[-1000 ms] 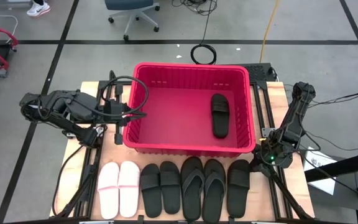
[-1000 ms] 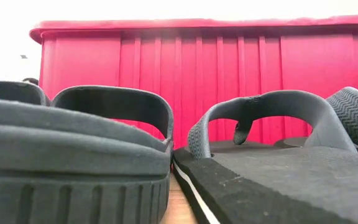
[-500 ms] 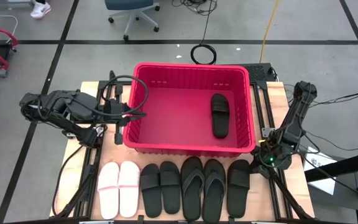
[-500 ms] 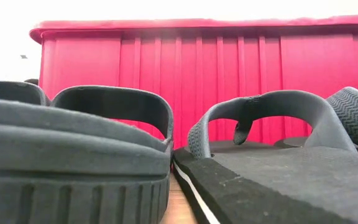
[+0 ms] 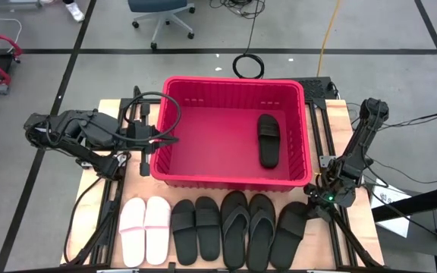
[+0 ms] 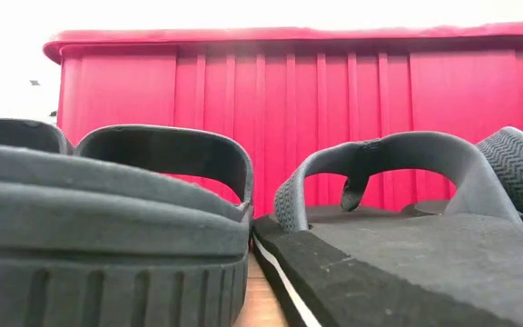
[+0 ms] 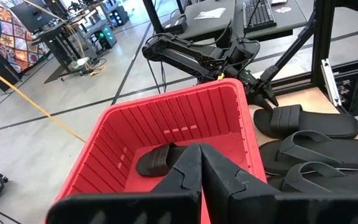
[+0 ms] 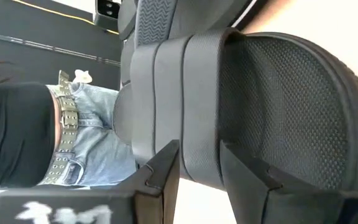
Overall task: Pick and place slides into bin
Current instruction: Put the black slide into the red bin
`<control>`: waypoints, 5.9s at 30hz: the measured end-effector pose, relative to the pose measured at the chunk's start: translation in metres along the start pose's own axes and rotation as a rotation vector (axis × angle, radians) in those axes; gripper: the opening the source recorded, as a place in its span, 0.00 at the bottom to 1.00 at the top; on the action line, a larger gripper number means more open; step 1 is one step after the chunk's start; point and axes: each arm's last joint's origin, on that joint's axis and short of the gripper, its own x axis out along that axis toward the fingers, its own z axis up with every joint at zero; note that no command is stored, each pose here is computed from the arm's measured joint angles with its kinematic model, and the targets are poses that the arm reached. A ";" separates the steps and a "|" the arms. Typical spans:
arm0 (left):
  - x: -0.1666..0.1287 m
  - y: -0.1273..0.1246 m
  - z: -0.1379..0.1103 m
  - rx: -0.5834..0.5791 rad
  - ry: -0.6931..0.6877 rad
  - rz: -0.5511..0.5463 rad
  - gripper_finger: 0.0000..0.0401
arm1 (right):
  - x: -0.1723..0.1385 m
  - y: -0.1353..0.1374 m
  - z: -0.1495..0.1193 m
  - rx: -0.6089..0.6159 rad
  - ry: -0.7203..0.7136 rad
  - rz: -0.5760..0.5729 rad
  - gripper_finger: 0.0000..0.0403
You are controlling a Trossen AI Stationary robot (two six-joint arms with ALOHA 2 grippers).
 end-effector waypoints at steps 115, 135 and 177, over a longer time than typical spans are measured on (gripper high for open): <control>0.000 0.000 0.000 0.005 0.001 -0.003 0.00 | -0.121 0.200 0.094 -0.342 -0.362 0.072 0.00; 0.000 0.000 0.000 0.003 0.001 -0.003 0.03 | -0.201 0.219 0.152 -0.660 -0.921 -0.314 0.00; 0.000 0.000 0.000 -0.026 0.001 -0.003 0.01 | -0.129 0.052 0.334 -0.615 -0.195 -0.379 0.00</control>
